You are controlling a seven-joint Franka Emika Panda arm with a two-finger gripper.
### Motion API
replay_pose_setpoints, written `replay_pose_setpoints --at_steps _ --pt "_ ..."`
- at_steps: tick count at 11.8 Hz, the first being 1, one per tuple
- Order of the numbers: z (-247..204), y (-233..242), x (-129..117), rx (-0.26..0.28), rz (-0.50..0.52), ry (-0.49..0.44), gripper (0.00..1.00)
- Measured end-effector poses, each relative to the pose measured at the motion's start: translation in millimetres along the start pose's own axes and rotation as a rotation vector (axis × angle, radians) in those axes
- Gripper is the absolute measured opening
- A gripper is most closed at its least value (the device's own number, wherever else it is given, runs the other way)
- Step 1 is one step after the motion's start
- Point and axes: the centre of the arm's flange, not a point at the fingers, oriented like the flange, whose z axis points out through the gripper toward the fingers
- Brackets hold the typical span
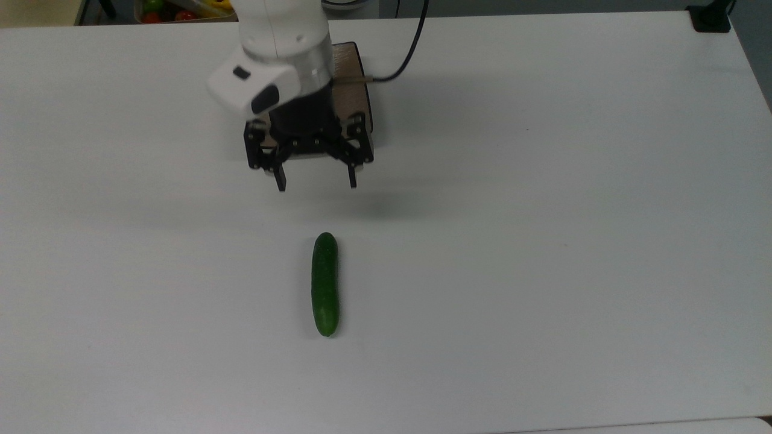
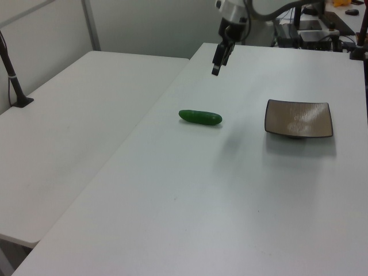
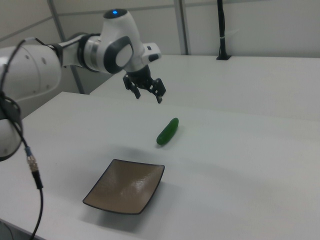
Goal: Cucumber placed on a ceramic plate
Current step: 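Move the open gripper over the green cucumber and lower it, then close the gripper on the cucumber and lift it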
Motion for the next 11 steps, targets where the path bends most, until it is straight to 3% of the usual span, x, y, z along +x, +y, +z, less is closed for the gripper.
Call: replay_pose_setpoints --at_steps 3,7,11 --pt "50.6 5.5 16.7 -0.015 0.011 0.013 1.00" --pt "110.3 10.6 19.1 -0.073 0.016 -0.002 1.00" --pt "150.8 13.2 22.6 -0.093 0.000 -0.015 1.00"
